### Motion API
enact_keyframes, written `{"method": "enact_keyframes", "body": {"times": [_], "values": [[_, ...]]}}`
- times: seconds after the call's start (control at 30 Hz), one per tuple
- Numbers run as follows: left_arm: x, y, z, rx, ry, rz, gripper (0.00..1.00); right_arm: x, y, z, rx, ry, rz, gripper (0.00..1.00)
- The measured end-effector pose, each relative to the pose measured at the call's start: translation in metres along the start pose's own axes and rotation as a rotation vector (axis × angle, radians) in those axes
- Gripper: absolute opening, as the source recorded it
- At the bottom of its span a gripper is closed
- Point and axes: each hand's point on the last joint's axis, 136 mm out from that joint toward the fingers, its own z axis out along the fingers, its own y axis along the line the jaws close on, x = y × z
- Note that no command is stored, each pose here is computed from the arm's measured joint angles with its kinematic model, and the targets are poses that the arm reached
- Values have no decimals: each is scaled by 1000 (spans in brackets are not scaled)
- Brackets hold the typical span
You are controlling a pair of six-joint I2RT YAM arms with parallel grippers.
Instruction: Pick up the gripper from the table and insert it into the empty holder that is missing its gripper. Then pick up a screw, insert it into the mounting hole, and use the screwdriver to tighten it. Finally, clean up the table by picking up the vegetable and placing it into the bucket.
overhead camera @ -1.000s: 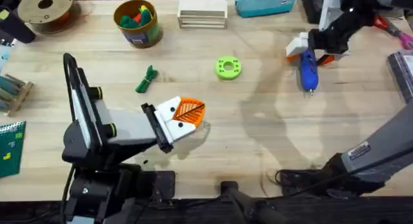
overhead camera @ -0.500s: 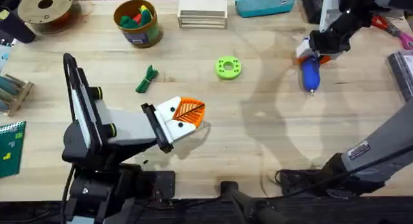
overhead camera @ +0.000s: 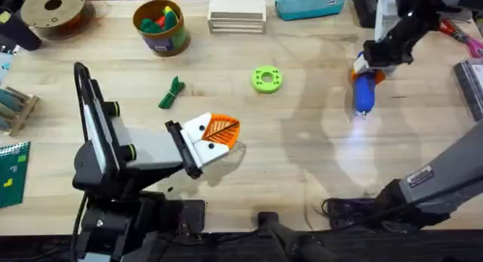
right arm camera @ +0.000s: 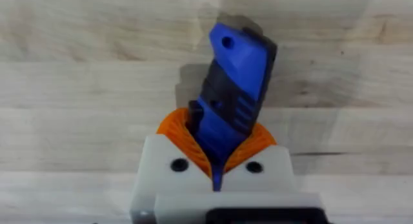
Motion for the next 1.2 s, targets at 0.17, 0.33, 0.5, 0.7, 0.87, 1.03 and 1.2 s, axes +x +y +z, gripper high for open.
{"method": "enact_keyframes", "body": {"times": [0.17,0.33,0.5,0.7,0.87,1.03,1.2], "values": [[0,0,0,0,0,0,4,2,7,-45,8,-92,-17,13],[0,0,0,0,0,0,4,15,34,-109,14,-224,-83,11],[0,0,0,0,0,0,4,32,76,-155,-43,-339,-184,9],[0,0,0,0,0,0,4,51,133,-211,-251,-520,-311,8],[0,0,0,0,0,0,4,68,158,-251,-403,-643,-377,8],[0,0,0,0,0,0,4,93,169,-277,-486,-701,-419,8],[0,0,0,0,0,0,4,127,166,-300,-486,-790,-436,8]]}}
